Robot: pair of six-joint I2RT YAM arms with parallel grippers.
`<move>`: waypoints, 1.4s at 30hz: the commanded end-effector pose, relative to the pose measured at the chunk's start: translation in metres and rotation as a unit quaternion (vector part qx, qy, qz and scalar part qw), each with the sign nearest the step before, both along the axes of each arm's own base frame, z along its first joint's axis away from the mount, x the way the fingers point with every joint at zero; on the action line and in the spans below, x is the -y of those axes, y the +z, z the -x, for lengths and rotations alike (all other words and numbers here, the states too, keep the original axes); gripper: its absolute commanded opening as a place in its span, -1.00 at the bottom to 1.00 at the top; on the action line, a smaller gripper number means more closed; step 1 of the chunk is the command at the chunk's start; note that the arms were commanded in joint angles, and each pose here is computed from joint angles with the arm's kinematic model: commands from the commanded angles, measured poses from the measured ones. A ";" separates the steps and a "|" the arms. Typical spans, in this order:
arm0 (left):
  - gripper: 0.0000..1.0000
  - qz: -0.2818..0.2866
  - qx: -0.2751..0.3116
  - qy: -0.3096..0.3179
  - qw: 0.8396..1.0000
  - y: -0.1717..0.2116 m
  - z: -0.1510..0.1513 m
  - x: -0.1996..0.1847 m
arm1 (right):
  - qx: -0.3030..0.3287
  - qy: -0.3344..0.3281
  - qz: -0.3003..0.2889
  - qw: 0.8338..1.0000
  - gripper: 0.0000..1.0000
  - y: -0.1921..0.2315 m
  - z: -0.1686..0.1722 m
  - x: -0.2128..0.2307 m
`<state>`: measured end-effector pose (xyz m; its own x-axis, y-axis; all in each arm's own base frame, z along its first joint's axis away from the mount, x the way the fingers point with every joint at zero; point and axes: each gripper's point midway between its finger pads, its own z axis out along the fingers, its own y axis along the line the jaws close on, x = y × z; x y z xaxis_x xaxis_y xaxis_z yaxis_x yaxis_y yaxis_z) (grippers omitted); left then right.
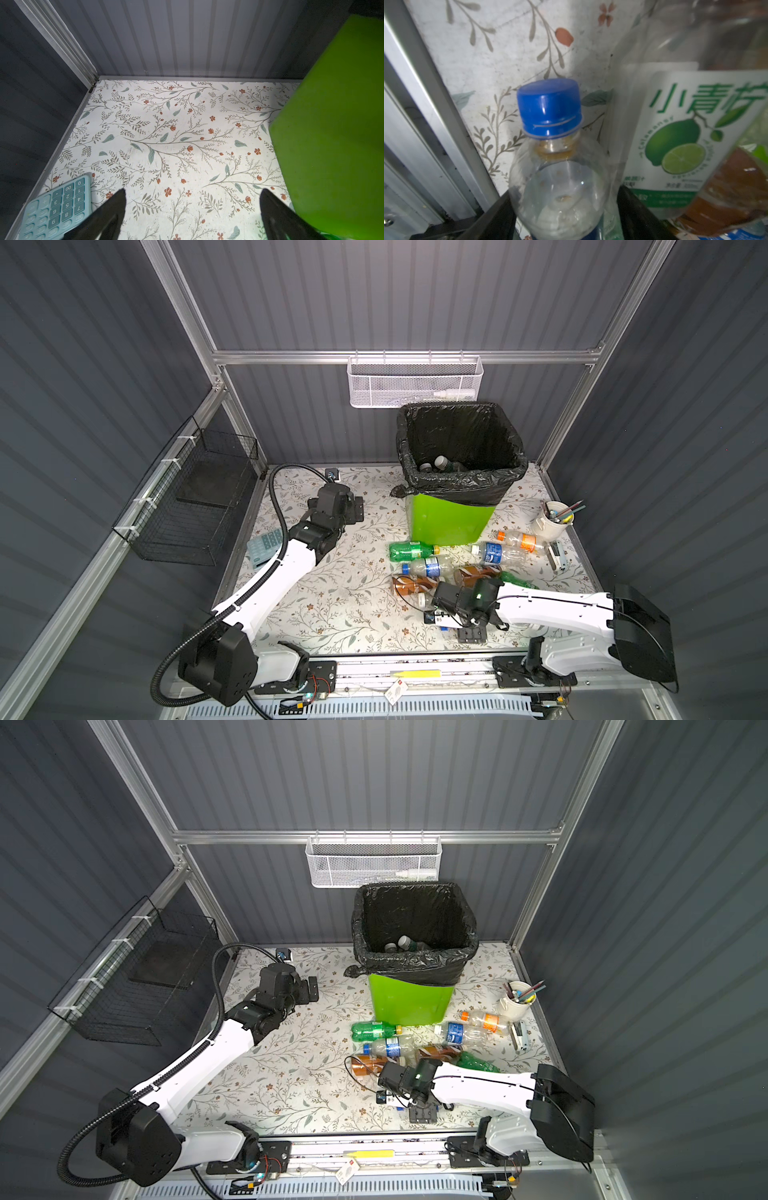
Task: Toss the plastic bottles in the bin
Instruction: 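Lower the right gripper onto the blue-cap Pepsi bottle while the left arm withdraws, then close the right gripper on the Pepsi bottle and lift it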
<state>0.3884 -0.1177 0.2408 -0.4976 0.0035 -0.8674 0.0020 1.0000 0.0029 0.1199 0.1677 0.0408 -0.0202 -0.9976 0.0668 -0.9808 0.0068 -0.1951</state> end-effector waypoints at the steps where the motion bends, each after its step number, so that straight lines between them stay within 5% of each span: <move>1: 1.00 0.003 0.019 -0.006 1.000 0.011 0.002 -0.004 | -0.042 0.002 0.028 0.999 0.38 -0.017 0.013 0.007; 17: 1.00 0.024 0.012 0.011 1.000 0.004 0.008 -0.016 | 0.008 -0.020 -0.005 1.000 0.00 0.025 -0.004 -0.004; 21: 1.00 0.032 0.009 0.011 0.999 0.003 0.007 -0.014 | 0.068 -0.024 -0.070 0.995 -0.01 0.062 -0.023 -0.021; 25: 0.99 0.035 0.000 0.011 0.999 -0.003 0.007 -0.012 | 0.154 -0.043 -0.168 0.973 0.00 0.131 -0.053 -0.037; 28: 1.00 0.035 -0.009 0.007 0.999 -0.010 0.007 -0.011 | 0.242 -0.076 -0.257 0.932 -0.01 0.209 -0.080 -0.038; 31: 0.99 0.033 -0.020 -0.018 0.999 -0.018 0.008 -0.003 | 0.347 -0.093 -0.341 0.869 -0.01 0.301 -0.100 -0.032; 33: 0.99 0.028 -0.028 -0.033 0.999 -0.024 0.009 0.001 | 0.424 -0.109 -0.396 0.807 0.04 0.372 -0.107 -0.019; 38: 0.99 0.023 -0.048 -0.063 0.997 -0.037 0.013 0.010 | 0.555 -0.099 -0.549 0.617 -0.04 0.529 -0.080 0.024; 40: 0.99 0.025 -0.054 -0.074 0.995 -0.042 0.016 0.013 | 0.581 -0.086 -0.588 0.556 0.00 0.569 -0.066 0.036; 42: 0.99 0.027 -0.060 -0.084 0.994 -0.048 0.019 0.016 | 0.599 -0.070 -0.612 0.511 0.05 0.597 -0.055 0.042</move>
